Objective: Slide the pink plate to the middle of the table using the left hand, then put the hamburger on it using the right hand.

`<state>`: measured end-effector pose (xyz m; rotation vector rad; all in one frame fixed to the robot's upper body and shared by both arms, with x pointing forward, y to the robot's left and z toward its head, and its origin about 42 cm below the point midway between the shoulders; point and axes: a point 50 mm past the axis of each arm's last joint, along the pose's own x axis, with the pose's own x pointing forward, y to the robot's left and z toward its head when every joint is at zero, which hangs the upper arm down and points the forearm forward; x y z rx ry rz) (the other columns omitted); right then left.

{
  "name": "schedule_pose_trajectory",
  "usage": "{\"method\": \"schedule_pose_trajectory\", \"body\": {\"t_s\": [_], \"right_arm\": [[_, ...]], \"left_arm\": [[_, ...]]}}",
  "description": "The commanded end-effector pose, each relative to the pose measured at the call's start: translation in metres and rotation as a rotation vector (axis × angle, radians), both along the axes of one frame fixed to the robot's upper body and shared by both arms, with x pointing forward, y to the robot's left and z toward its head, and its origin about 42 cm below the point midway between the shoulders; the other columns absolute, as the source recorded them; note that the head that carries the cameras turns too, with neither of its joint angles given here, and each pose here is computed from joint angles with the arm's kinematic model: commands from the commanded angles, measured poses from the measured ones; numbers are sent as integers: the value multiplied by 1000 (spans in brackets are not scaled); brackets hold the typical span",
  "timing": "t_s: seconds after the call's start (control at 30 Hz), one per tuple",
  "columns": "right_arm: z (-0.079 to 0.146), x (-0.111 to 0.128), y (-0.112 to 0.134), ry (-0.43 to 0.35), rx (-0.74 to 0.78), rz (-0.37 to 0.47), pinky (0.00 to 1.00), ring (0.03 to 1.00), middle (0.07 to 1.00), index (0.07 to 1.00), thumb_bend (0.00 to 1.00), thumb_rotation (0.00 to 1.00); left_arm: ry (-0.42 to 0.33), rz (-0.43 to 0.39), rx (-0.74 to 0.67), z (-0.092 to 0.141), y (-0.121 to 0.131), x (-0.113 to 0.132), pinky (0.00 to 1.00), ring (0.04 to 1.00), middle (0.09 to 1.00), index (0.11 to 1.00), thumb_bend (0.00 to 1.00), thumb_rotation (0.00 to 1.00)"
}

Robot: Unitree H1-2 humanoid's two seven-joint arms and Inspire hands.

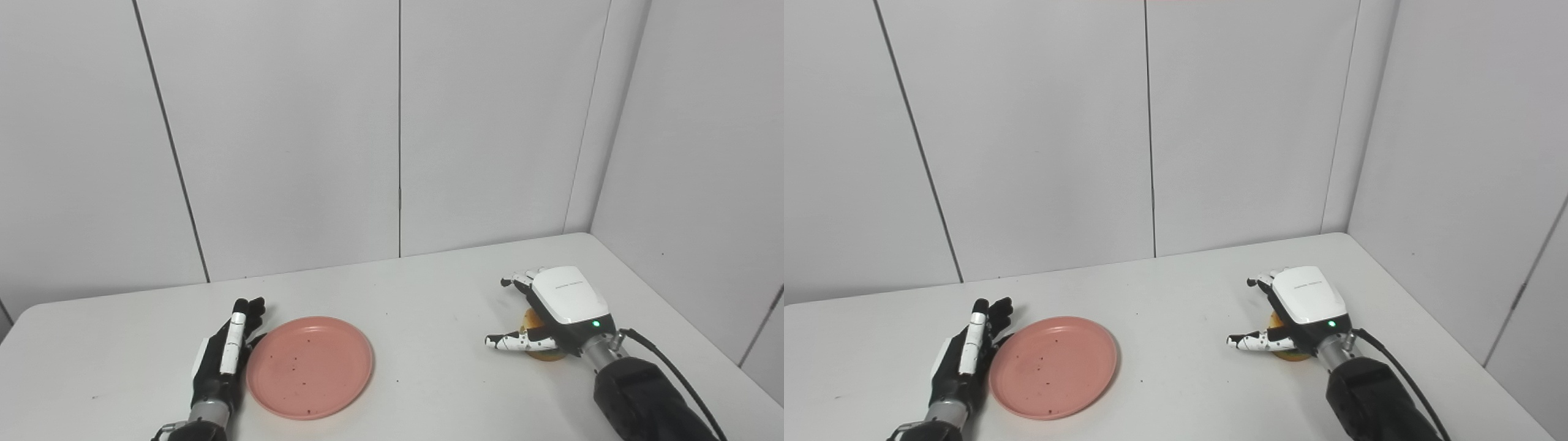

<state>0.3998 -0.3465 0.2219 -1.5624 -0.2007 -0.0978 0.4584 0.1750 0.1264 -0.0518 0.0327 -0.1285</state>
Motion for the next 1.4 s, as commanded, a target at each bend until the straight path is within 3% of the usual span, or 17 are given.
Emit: {"method": "schedule_pose_trajectory", "body": {"t_s": [0.0,0.87,1.37], "right_arm": [[30,11,-9,-88,2,-27,792,788,786,729,794,857],[10,23,-22,-38,65,-52,767,770,761,735,789,859],[-3,28,-23,41,102,-105,767,793,789,733,770,836]], "left_arm": [[-47,-21,22,19,-1,11,951,924,876,777,861,934],[-32,-28,25,18,0,10,975,926,875,783,880,928],[-36,-33,47,19,4,11,962,924,873,778,872,930]]}}
